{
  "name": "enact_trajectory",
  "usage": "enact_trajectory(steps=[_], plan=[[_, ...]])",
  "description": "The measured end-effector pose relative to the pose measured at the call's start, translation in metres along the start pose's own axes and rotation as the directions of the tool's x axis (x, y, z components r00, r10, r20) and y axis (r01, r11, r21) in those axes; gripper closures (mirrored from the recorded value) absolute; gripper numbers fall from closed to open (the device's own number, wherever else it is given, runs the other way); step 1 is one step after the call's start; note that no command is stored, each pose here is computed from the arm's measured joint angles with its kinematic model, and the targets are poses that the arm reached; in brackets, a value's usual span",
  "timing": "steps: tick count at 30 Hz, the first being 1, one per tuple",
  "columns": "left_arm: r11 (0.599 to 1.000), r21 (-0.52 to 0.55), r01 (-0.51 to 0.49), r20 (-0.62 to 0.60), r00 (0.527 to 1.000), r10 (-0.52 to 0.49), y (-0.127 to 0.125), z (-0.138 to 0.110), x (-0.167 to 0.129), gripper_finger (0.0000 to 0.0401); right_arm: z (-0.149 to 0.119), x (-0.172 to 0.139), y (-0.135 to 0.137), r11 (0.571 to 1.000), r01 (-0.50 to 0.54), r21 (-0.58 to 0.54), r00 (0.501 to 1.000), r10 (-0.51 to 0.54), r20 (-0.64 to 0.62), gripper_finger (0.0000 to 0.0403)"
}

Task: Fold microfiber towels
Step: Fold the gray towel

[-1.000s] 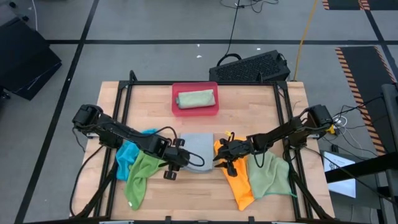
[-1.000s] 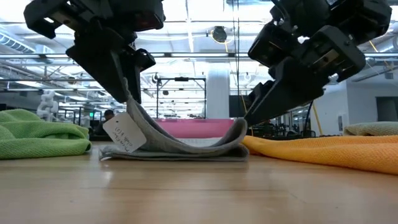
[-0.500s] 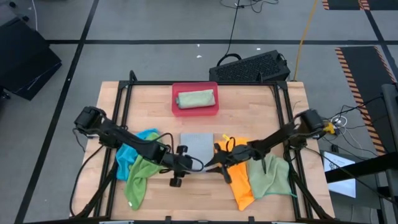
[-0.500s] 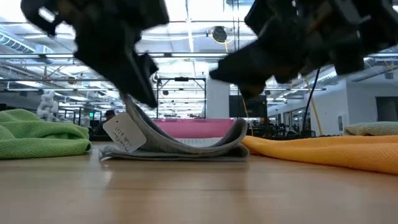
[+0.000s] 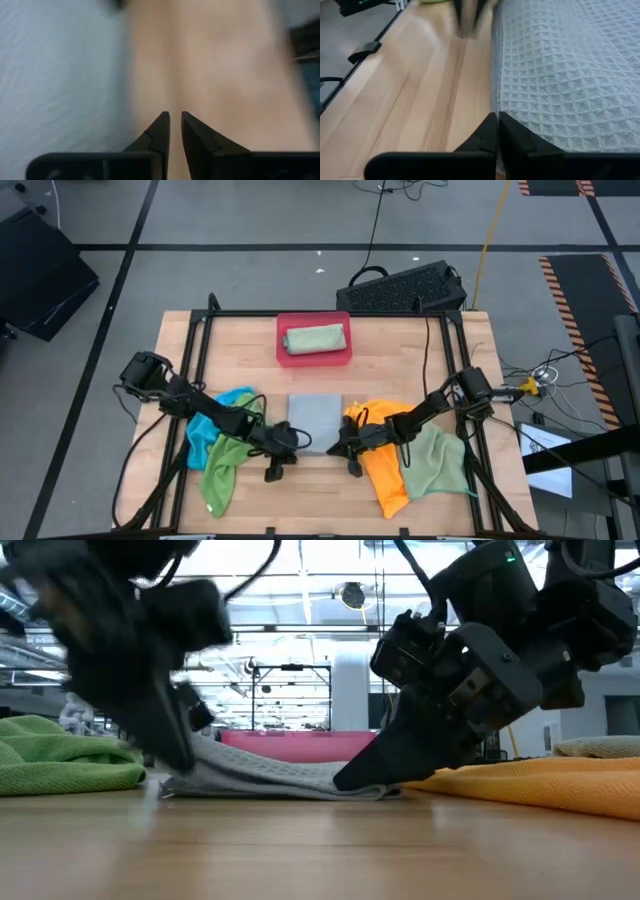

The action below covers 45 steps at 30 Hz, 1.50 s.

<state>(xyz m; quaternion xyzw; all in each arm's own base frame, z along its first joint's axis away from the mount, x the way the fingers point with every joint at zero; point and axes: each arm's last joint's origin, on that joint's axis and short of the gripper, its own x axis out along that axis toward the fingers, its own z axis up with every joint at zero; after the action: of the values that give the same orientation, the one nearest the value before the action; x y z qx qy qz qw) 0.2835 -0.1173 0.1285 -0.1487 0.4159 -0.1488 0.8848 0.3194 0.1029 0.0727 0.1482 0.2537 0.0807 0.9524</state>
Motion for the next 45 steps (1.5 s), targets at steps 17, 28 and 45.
enact_trajectory(steps=[17,28,45], plan=[[0.973,0.085,-0.215,0.196,0.961,0.195,0.009,0.033,-0.063,0.0313,0.049,-0.037,0.010,0.993,0.043,-0.107,0.998,-0.039,0.040,0.0386],[0.980,-0.067,-0.187,-0.038,0.982,0.184,0.028,0.000,-0.006,0.0313,0.032,-0.022,0.005,0.986,0.089,-0.144,0.996,-0.083,0.045,0.0402],[0.953,-0.065,-0.296,0.181,0.936,0.303,0.054,0.041,-0.063,0.0313,0.016,-0.016,-0.002,0.979,0.082,-0.185,0.994,-0.093,-0.053,0.0403]])
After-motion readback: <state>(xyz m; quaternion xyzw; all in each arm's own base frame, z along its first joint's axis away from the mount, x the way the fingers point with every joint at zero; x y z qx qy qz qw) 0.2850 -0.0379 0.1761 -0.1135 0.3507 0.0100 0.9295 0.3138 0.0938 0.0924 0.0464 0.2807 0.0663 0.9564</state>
